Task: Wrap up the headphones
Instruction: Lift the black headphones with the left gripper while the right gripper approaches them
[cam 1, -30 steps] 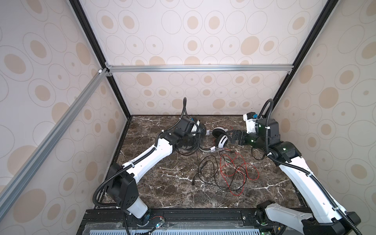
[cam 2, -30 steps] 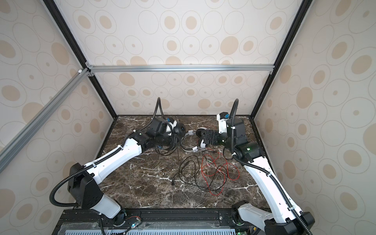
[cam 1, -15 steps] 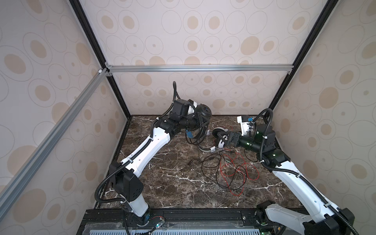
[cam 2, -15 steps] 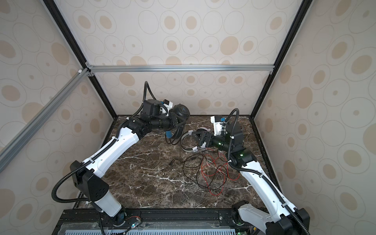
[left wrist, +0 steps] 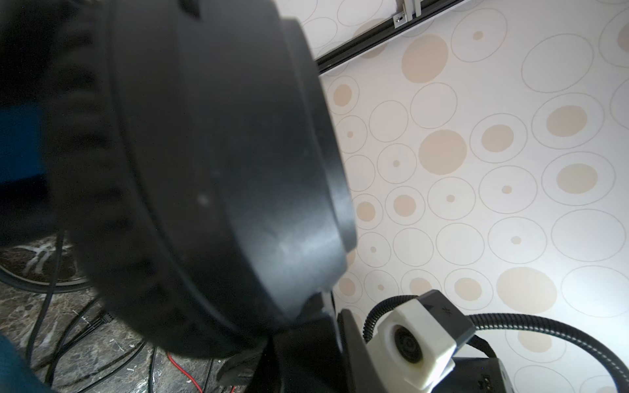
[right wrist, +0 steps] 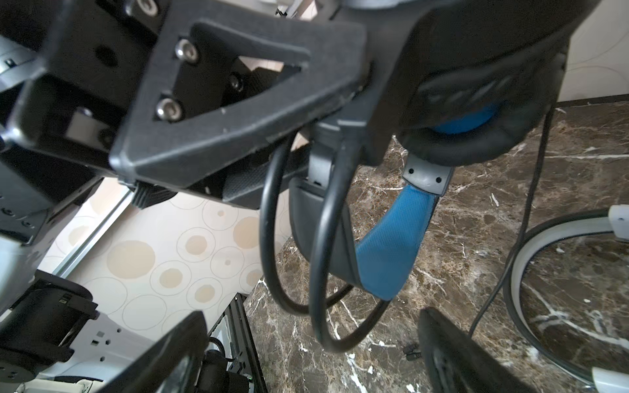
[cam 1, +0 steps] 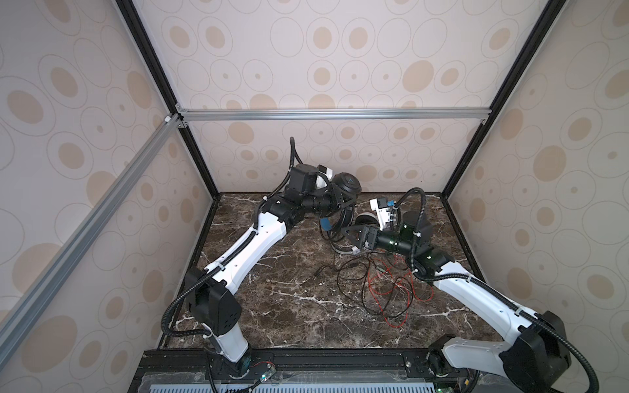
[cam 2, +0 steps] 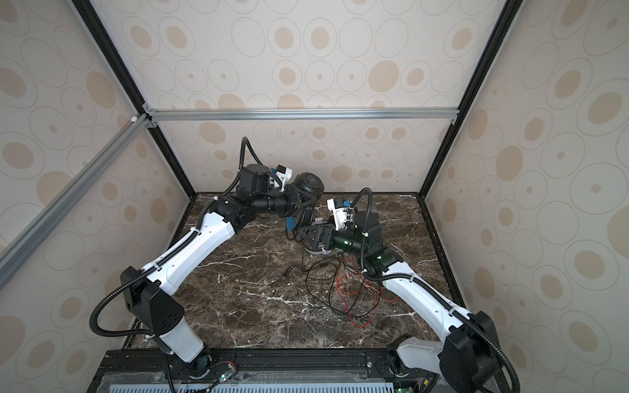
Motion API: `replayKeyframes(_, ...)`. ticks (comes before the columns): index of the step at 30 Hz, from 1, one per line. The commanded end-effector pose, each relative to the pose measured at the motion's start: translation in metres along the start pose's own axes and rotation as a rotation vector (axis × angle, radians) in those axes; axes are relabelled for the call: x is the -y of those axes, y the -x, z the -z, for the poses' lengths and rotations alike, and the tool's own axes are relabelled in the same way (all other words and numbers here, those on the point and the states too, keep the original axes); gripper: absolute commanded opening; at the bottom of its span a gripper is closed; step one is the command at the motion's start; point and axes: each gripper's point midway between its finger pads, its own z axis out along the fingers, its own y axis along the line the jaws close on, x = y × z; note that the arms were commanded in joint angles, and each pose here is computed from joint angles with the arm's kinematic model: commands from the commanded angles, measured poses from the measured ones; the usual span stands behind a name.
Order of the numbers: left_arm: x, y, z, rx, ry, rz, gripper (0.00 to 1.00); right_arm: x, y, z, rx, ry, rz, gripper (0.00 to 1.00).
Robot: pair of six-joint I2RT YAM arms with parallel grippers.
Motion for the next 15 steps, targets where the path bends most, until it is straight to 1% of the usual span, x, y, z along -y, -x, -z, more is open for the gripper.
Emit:
replayKeyframes(1, 0.035, 0.007, 0.007, 0.018, -0.124, -0.052, 0.0, -0.008, 0.009, -0.005, 0.024, 0.019, 0.078, 0.94)
replayKeyframes(5, 0.035, 0.004, 0.006, 0.002, -0.139, -0.029, 0.0, -0.012, 0.009, -0.011, 0.004, 0.039, 0.124, 0.82)
replayKeyframes(12, 0.035, 0.003, 0.002, -0.022, -0.144, -0.014, 0.0, -0.025, 0.015, -0.019, 0.001, 0.096, 0.158, 0.7)
replayKeyframes(15, 0.037, 0.002, 0.002, -0.025, -0.157, -0.008, 0.0, -0.03, 0.02, -0.02, 0.009, 0.114, 0.167, 0.63)
